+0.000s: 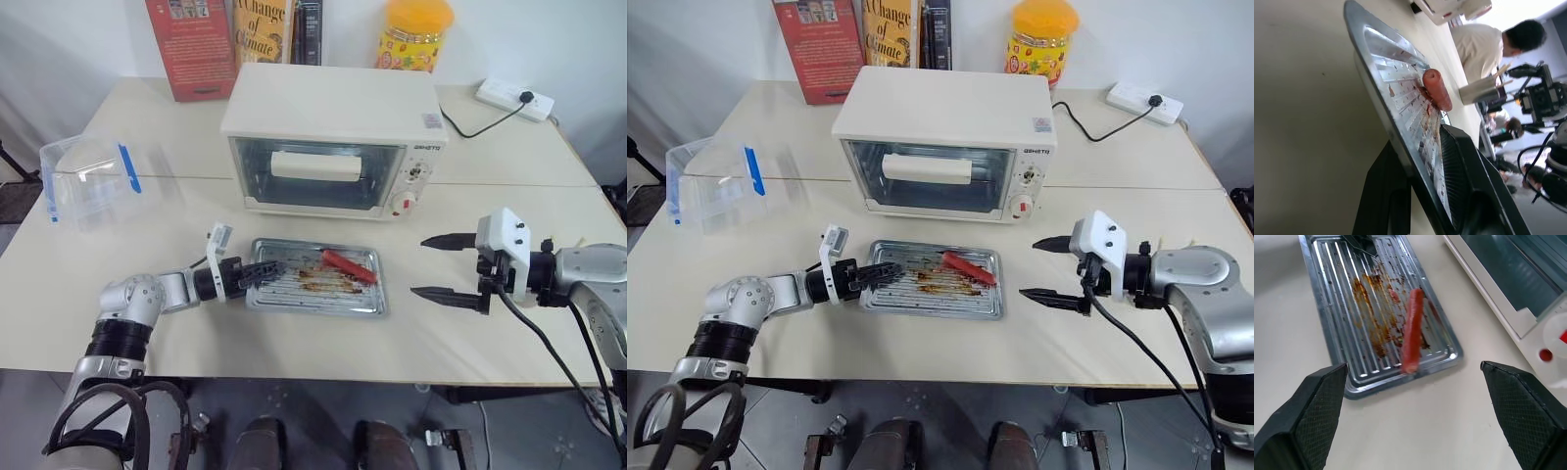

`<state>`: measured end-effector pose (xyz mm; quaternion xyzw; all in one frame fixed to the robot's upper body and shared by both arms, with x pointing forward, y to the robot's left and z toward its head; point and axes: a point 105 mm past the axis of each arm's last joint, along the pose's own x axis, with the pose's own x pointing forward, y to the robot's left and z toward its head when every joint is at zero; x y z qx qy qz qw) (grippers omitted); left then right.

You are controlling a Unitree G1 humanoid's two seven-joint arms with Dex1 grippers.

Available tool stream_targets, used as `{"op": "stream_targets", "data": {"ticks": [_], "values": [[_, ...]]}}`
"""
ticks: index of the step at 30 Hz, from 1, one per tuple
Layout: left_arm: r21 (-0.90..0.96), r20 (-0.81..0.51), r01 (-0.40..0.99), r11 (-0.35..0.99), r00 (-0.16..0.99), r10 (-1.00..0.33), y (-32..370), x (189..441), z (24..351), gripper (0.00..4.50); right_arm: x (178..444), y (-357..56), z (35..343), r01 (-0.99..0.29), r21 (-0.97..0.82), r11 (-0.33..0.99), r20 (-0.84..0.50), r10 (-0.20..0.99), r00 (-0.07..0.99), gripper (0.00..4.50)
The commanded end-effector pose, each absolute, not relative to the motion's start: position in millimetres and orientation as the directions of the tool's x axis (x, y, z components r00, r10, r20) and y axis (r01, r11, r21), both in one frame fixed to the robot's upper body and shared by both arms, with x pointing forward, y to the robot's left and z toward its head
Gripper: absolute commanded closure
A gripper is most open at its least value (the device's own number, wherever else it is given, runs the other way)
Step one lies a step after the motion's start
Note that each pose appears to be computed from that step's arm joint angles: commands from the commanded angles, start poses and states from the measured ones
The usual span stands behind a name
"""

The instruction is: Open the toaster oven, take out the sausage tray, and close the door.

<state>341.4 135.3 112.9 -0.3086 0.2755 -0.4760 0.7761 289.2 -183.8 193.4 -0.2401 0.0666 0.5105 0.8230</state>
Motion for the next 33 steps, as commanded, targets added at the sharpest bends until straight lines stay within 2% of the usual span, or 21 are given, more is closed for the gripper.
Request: {"op": "stream_targets", "data": {"ticks": [1, 7, 10, 16, 19, 24, 27, 29, 33], "values": [[-0.751, -0.158, 0.554, 0.359, 0.377, -0.913, 138.7, 340.4, 107.5, 2.47, 285.9, -185.5, 204.2, -0.858, -0.366, 0.36, -0.344, 0.804, 0.485, 0.0], [-0.702, -0.187, 0.574, 0.421, 0.422, -0.887, 164.6, 343.9, 117.0, 0.83, 288.5, -184.3, 203.7, -0.861, -0.364, 0.356, -0.342, 0.808, 0.479, 0.0], [-0.646, -0.21, 0.588, 0.486, 0.475, -0.854, 190.8, 346.7, 127.2, 0.04, 288.9, -185.0, 198.8, -0.872, -0.355, 0.337, -0.358, 0.813, 0.459, 0.0], [-0.482, -0.235, 0.663, 0.573, 0.532, -0.814, 231.8, 343.5, 155.3, 0.02, 293.1, -186.1, 195.7, -0.878, -0.355, 0.321, -0.369, 0.815, 0.447, 0.0], [-0.223, -0.129, 0.772, 0.596, 0.582, -0.803, 253.0, 338.1, 184.0, 0.02, 295.1, -186.9, 196.0, -0.879, -0.358, 0.315, -0.37, 0.816, 0.444, 0.0], [0.078, -0.015, 0.812, 0.579, 0.581, -0.814, 267.1, 321.4, 200.2, 0.02, 295.1, -190.4, 186.7, -0.894, -0.342, 0.29, -0.41, 0.81, 0.42, 0.0], [0.138, -0.118, 0.856, 0.497, 0.513, -0.85, 274.2, 304.6, 183.5, 0.02, 296.5, -194.6, 178.0, -0.9, -0.334, 0.281, -0.444, 0.795, 0.413, 0.0], [0.138, -0.25, 0.876, 0.462, 0.482, -0.84, 283.2, 296.6, 165.1, 0.02, 296.8, -199.5, 168.9, -0.902, -0.34, 0.266, -0.485, 0.772, 0.41, 0.0], [0.134, -0.334, 0.893, 0.429, 0.449, -0.829, 293.6, 288.2, 151.6, 0.02, 295.8, -207.3, 154.4, -0.897, -0.351, 0.268, -0.522, 0.739, 0.426, 0.0]]}}
